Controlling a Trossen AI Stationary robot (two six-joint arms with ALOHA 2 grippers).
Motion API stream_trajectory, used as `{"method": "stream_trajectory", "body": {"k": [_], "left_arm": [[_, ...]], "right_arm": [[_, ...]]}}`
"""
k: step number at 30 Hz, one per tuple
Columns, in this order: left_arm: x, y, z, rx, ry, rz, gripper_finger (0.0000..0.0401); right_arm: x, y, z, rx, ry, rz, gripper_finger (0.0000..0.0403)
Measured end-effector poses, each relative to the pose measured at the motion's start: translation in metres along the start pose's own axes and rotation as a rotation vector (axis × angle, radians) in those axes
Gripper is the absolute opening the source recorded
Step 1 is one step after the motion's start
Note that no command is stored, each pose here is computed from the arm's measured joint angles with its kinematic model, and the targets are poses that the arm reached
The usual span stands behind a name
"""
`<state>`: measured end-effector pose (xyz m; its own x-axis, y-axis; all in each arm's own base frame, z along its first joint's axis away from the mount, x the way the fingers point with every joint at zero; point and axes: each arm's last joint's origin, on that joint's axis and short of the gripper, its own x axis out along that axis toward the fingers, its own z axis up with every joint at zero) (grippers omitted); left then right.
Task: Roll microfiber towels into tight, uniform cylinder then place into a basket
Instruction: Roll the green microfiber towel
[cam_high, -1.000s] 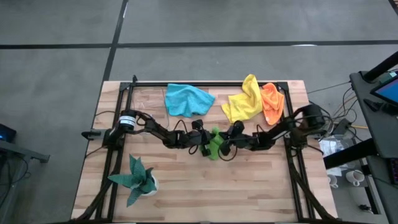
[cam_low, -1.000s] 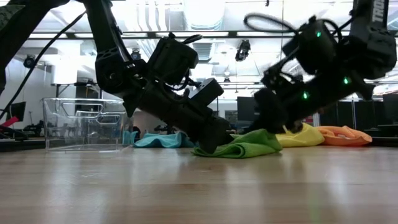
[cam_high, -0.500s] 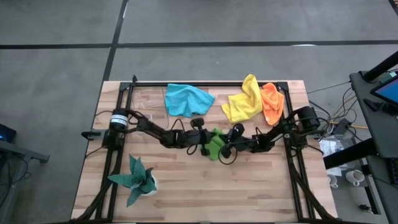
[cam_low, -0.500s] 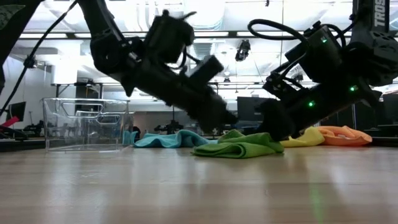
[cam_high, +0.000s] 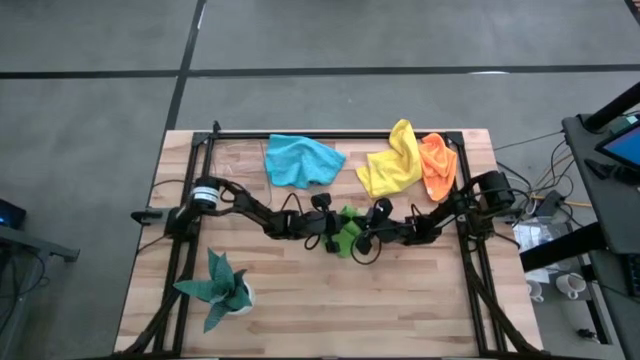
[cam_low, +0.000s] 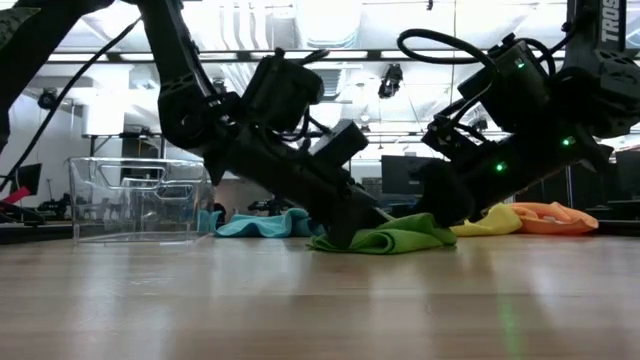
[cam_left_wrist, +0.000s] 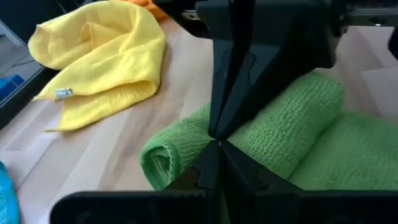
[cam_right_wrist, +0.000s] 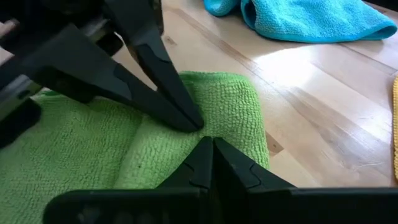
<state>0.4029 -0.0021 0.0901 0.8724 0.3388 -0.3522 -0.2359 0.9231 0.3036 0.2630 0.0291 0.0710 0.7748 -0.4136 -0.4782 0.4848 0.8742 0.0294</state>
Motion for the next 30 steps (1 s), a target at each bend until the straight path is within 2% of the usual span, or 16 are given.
{"method": "stream_trajectory", "body": {"k": [6, 11, 15, 24, 30], "left_arm": [[0.0, 0.001, -0.003, -0.023, 0.013, -0.002, 0.0], [0.0, 0.001, -0.003, -0.022, 0.016, -0.002, 0.0], [0.0, 0.001, -0.003, -0.023, 0.017, -0.001, 0.0], [0.001, 0.001, -0.003, -0.024, 0.018, -0.002, 0.0], [0.001, 0.001, -0.004, -0.024, 0.019, -0.002, 0.0]], "right_arm": [[-0.004, 0.0, 0.004, -0.041, -0.005, 0.014, 0.0008], [-0.021, 0.001, 0.022, -0.044, -0.048, 0.049, 0.0008], [-0.033, 0.001, 0.024, -0.038, -0.05, 0.068, 0.0008], [-0.026, -0.002, -0.005, 0.012, 0.058, 0.066, 0.0008], [-0.028, 0.002, -0.002, -0.008, 0.073, 0.1, 0.0009]]}}
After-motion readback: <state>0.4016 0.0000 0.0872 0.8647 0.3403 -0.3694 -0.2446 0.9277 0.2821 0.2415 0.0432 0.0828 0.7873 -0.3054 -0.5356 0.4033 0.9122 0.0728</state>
